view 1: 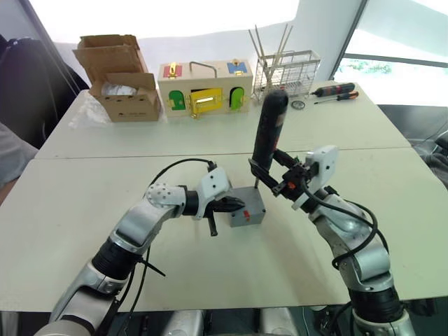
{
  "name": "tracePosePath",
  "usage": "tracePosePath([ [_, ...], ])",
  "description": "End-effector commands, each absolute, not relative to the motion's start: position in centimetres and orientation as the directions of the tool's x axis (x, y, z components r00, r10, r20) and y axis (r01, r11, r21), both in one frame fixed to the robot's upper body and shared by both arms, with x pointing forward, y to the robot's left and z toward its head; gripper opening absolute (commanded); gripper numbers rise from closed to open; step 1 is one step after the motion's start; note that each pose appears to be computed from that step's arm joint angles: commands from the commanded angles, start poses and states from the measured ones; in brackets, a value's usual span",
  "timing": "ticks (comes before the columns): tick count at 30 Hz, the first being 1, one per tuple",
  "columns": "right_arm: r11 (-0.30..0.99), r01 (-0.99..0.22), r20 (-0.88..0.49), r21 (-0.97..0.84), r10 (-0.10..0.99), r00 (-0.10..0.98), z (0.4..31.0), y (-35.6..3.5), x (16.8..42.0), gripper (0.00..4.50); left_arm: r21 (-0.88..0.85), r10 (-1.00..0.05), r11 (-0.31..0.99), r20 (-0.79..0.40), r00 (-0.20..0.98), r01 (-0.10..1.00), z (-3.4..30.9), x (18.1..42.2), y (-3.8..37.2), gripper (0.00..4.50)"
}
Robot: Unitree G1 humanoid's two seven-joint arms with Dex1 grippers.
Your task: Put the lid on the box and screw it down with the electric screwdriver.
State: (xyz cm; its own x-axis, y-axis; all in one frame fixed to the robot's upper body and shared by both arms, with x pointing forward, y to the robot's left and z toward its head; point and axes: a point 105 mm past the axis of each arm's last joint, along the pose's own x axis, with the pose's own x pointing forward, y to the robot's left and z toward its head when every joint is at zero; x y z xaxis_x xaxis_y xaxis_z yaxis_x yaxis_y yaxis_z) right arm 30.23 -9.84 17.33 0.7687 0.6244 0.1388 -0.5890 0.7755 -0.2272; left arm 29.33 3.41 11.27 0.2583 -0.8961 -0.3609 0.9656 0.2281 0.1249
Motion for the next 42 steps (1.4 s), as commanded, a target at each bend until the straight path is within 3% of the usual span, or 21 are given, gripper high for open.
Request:
tracePosePath([
  [1,0.764,-0.631,-0.025,-0.134,0.633,0.773,12.8,-9.8,30.1,1.87,0.108,-0.864,0.253,-0.422,0.274,0.962,9.8,29.4,4.4,0.0],
  [11,0.766,-0.632,-0.025,-0.116,0.634,0.773,12.7,-9.8,29.8,1.87,0.1,-0.863,0.256,-0.424,0.274,0.962,9.7,29.3,4.4,0.0],
  [20,0.779,-0.608,0.018,-0.153,0.618,0.786,14.7,-10.8,30.1,1.87,0.096,-0.866,0.256,-0.419,0.272,0.962,9.6,29.3,4.3,0.0],
  [25,0.746,-0.635,0.083,-0.201,0.659,0.748,19.7,-11.3,29.2,1.87,0.103,-0.864,0.256,-0.421,0.275,0.961,9.6,29.4,4.6,0.0],
  [29,0.761,-0.62,0.266,-0.191,0.648,0.714,27.1,-12.2,29.3,1.87,0.098,-0.865,0.253,-0.423,0.27,0.963,9.4,29.3,4.9,0.0],
  [33,0.799,-0.585,0.39,-0.141,0.588,0.709,31.5,-13.3,29.7,1.87,0.082,-0.893,0.292,-0.334,0.303,0.953,10.9,29.5,4.9,0.0],
  [38,0.822,-0.564,0.377,-0.075,0.547,0.747,32.5,-14.8,30.3,1.87,0.043,-0.913,0.356,-0.197,0.357,0.934,13.6,29.7,5.5,0.0],
  [42,0.865,-0.498,0.193,-0.065,0.5,0.844,30.9,-17.2,31.6,1.87,0.047,-0.909,0.404,-0.092,0.406,0.914,16.7,30.3,6.3,0.0],
])
